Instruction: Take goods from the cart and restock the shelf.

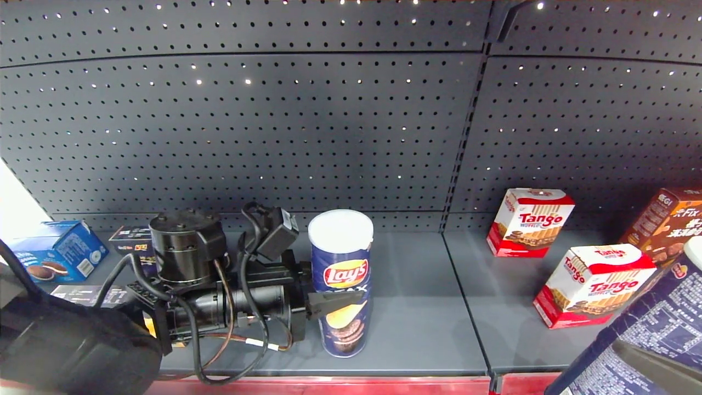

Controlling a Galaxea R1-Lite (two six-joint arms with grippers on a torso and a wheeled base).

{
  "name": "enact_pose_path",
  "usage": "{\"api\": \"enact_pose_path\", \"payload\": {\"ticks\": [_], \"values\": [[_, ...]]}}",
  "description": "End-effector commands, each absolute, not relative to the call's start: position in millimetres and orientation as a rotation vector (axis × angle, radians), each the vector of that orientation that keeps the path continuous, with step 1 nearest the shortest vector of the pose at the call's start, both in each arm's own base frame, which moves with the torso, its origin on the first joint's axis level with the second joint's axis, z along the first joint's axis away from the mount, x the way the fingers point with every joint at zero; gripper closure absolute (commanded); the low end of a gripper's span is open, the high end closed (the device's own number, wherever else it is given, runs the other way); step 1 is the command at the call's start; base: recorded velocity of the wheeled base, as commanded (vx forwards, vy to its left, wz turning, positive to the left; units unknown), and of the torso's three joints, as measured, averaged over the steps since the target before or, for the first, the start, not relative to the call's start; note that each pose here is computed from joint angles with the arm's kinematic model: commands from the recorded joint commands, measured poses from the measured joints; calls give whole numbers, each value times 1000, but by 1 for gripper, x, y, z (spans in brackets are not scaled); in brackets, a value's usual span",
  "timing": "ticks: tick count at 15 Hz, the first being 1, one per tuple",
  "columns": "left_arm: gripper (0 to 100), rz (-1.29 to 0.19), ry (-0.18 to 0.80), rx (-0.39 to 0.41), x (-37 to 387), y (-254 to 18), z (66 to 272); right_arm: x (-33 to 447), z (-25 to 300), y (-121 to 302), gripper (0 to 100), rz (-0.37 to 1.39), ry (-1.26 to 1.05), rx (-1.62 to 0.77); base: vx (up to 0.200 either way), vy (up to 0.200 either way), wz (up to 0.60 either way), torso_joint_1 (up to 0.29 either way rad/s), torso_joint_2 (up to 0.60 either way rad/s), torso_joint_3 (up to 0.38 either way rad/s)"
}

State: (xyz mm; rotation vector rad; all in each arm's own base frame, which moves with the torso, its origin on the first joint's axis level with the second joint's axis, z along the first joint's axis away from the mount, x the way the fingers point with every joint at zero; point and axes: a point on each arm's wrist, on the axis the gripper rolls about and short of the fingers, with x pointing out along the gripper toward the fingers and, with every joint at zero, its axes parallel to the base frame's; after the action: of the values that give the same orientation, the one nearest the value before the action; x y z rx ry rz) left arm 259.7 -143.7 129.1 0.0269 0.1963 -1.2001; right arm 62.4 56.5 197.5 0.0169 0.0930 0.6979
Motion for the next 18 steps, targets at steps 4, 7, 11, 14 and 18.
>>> {"api": "enact_pose_path", "payload": {"ticks": [4, 7, 11, 14, 18], "values": [[100, -1208, 202, 28, 268, -149, 123, 62, 196, 57, 100, 700, 99, 16, 0, 0, 0, 0, 0, 0], [100, -1237, 190, 24, 270, -150, 122, 62, 195, 56, 100, 700, 100, 18, 0, 0, 0, 0, 0, 0], [100, -1268, 187, 21, 268, -150, 121, 61, 192, 56, 100, 699, 110, 20, 0, 0, 0, 0, 0, 0], [100, -1268, 191, 21, 269, -150, 119, 61, 191, 55, 100, 699, 112, 21, 0, 0, 0, 0, 0, 0], [0, -1268, 199, 22, 267, -150, 117, 61, 190, 55, 100, 700, 116, 21, 0, 0, 0, 0, 0, 0]]}}
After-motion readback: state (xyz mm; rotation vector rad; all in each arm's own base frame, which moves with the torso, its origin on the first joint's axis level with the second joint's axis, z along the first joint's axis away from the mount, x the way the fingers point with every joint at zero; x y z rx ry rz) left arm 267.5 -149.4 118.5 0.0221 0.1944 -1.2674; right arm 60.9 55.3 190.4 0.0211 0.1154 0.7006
